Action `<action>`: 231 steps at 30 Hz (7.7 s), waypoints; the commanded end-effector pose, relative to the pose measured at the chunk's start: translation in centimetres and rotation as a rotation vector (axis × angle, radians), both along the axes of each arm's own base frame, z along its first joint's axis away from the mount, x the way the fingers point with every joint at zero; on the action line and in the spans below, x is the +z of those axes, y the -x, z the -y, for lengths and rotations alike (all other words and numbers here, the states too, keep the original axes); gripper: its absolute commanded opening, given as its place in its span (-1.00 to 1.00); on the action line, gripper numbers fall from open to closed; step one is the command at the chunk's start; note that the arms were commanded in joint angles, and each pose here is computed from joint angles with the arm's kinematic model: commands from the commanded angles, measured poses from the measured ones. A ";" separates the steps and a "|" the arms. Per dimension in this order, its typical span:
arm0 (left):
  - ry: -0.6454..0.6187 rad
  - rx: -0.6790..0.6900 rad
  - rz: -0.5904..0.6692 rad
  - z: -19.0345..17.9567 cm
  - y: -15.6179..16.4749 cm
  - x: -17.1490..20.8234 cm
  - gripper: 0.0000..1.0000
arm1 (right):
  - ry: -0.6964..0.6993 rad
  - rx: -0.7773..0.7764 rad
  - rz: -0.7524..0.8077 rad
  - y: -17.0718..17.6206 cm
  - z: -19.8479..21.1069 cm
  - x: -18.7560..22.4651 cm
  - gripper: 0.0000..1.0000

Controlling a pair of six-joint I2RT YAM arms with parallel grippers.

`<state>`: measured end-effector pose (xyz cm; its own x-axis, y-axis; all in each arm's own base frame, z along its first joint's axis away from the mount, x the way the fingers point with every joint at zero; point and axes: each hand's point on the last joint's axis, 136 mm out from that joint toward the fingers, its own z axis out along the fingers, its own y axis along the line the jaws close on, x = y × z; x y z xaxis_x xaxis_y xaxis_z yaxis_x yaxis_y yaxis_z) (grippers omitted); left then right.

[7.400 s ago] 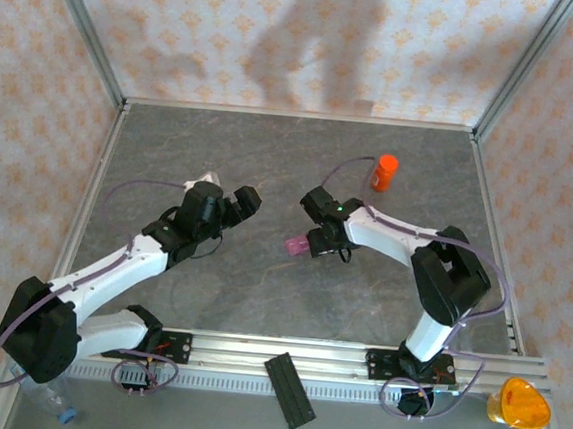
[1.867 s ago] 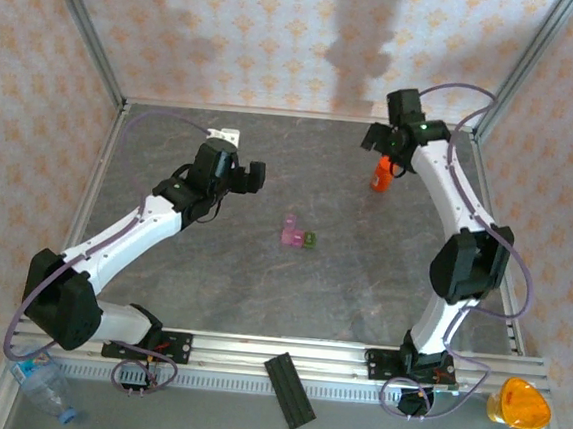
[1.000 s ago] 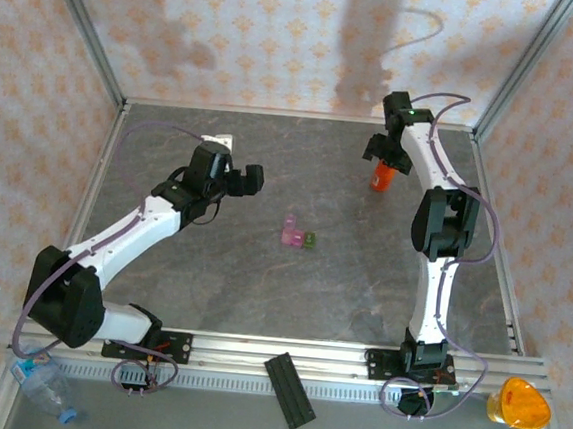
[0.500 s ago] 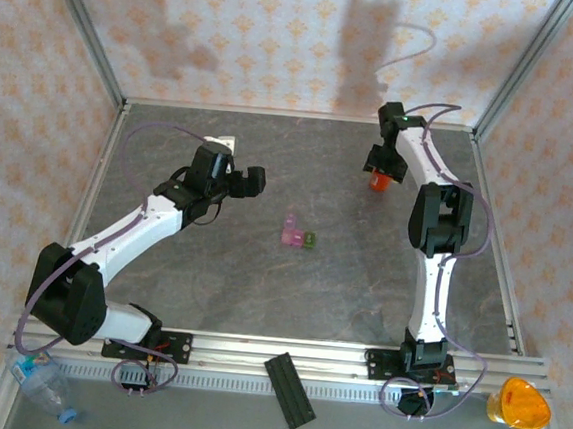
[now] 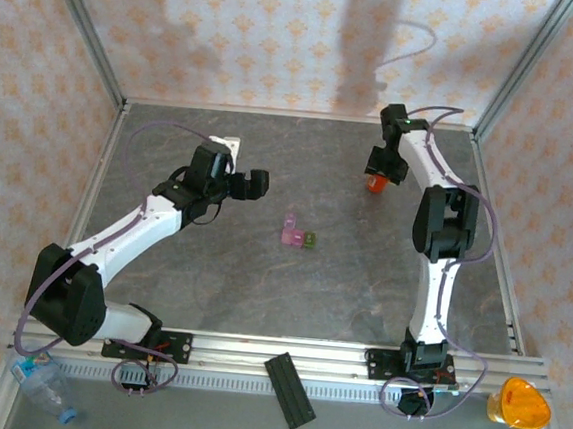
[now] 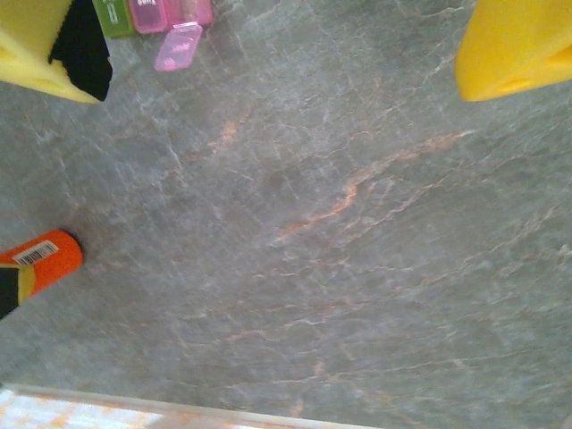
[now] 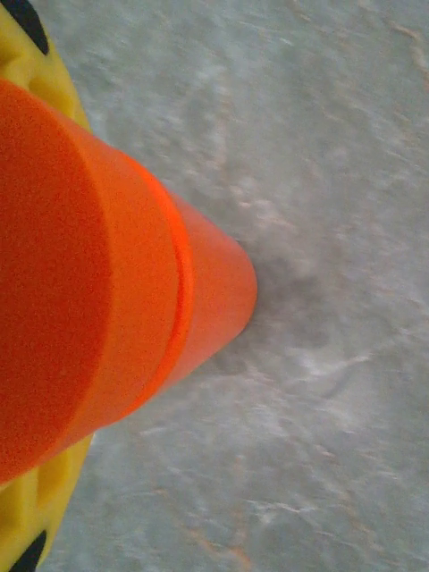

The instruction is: Sort the pills into containers

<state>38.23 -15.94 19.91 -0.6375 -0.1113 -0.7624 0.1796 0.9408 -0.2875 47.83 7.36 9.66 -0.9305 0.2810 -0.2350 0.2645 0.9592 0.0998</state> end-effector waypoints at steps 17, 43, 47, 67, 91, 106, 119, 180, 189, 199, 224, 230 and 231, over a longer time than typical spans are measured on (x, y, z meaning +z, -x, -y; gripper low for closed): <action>-0.043 -0.589 0.637 9.4 3.8 5.5 0.99 | -0.472 0.438 0.241 8.3 -15.4 17.3 -0.31; 0.051 -0.614 0.794 11.3 1.3 8.1 0.99 | -0.547 0.661 0.149 16.7 -19.6 18.2 -0.32; 0.076 -0.652 0.780 11.8 1.8 8.0 0.98 | -0.554 0.687 0.129 16.9 -21.0 17.8 -0.32; 0.124 -0.694 0.665 11.9 3.3 5.7 0.79 | -0.541 0.671 0.154 16.1 -22.1 17.5 -0.37; 0.107 -0.718 0.609 12.6 3.7 4.4 0.57 | -0.613 0.668 0.148 16.7 -22.1 17.7 -0.37; 0.110 -0.732 0.566 13.0 3.9 2.9 0.26 | -0.617 0.656 0.165 16.6 -21.9 18.2 -0.37; 0.105 -0.715 0.550 12.6 4.0 2.0 0.44 | -0.630 0.650 0.169 16.6 -22.1 18.5 -0.38; 0.211 -0.539 0.610 12.2 2.0 8.7 -1.00 | -0.679 0.212 0.609 12.6 -20.8 23.6 0.56; 0.212 -0.539 0.601 12.4 2.0 8.5 -1.00 | -0.673 0.246 0.585 12.5 -21.6 23.0 0.33; 0.250 -0.553 0.604 12.5 2.5 9.3 -1.00 | -0.617 0.447 0.605 13.6 -22.2 23.0 -0.24; 0.062 -0.505 0.611 10.6 1.6 8.9 -1.00 | -0.754 0.116 0.665 11.8 -15.6 27.5 0.72; 0.006 -0.486 0.630 10.2 1.2 8.9 -1.00 | -0.684 0.143 0.636 11.9 -17.9 26.3 0.71; 0.009 -0.488 0.634 10.3 1.2 9.1 -1.00 | -0.684 0.149 0.628 11.8 -18.3 26.0 0.70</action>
<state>36.66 -26.65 25.15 -0.1774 0.0594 -0.9823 0.7177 0.6908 -0.0879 35.19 25.77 35.90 -0.7435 0.3965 -0.5384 -0.2060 0.6303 0.7486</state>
